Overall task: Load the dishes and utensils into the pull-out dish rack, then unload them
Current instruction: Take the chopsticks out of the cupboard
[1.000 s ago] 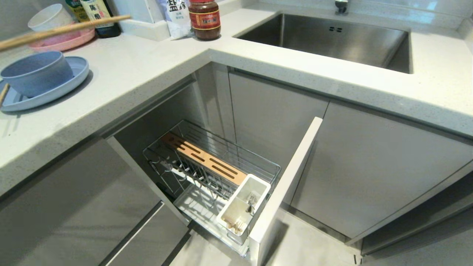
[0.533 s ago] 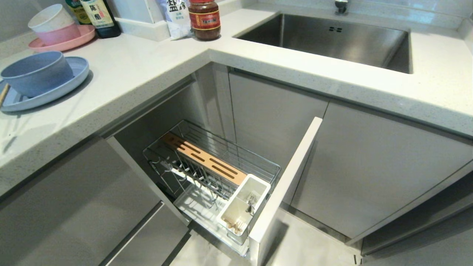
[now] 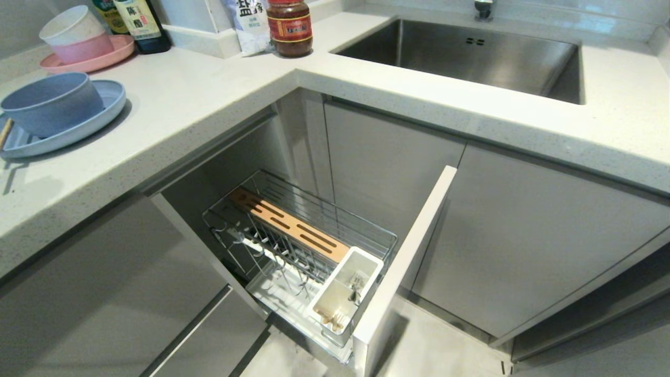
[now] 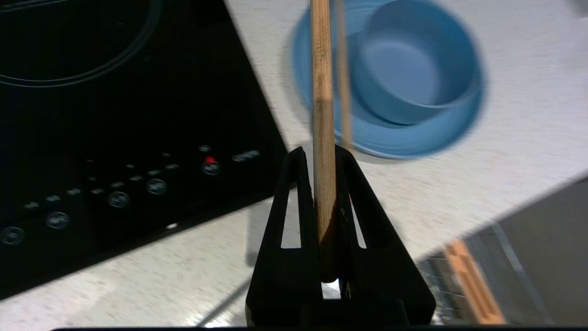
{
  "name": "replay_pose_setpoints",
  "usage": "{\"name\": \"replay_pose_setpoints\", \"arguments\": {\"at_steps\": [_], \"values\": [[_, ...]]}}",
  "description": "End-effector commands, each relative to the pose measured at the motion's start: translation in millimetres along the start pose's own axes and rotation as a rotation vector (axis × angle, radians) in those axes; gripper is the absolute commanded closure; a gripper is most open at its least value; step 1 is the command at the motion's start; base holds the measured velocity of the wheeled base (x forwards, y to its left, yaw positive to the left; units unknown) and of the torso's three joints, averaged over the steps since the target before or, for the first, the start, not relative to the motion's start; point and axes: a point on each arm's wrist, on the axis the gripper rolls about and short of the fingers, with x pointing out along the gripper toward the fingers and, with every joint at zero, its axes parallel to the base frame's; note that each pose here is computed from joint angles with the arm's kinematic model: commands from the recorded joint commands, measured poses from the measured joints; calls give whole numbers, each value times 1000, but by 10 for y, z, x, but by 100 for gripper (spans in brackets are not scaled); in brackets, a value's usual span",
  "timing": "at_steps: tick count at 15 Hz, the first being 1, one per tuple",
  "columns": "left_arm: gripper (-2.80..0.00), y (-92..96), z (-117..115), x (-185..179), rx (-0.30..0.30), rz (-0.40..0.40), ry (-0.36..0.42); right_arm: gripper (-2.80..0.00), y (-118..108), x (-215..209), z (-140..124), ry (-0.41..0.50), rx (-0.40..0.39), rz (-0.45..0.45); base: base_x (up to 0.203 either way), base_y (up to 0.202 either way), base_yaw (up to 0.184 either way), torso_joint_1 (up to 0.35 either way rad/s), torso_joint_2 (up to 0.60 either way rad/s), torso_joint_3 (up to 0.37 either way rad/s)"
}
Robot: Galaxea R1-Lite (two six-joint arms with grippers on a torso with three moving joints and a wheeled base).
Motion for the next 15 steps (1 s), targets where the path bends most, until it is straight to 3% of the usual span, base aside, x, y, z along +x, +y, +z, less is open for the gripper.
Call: {"name": "replay_pose_setpoints", "arguments": {"at_steps": [1, 3, 7, 9, 13, 15], "values": [[0, 74, -22, 418, 48, 60, 106, 0, 0, -2, -5, -3, 0, 0, 0, 0, 0, 0, 0, 0], [0, 110, -80, 586, 132, 83, 169, 0, 0, -2, -5, -3, -1, 0, 0, 0, 0, 0, 0, 0], [0, 126, -113, 715, 154, 121, 204, 0, 0, -2, -5, -3, -1, 0, 0, 0, 0, 0, 0, 0], [0, 121, -160, 803, 196, 142, 238, 0, 0, -2, -5, -3, 1, 0, 0, 0, 0, 0, 0, 0], [0, 50, -199, 855, 218, 105, 255, 0, 0, -2, -5, -3, -1, 0, 0, 0, 0, 0, 0, 0], [0, 17, -185, 876, 217, 87, 226, 0, 0, -2, -4, -4, 1, 0, 0, 0, 0, 0, 0, 0]]}}
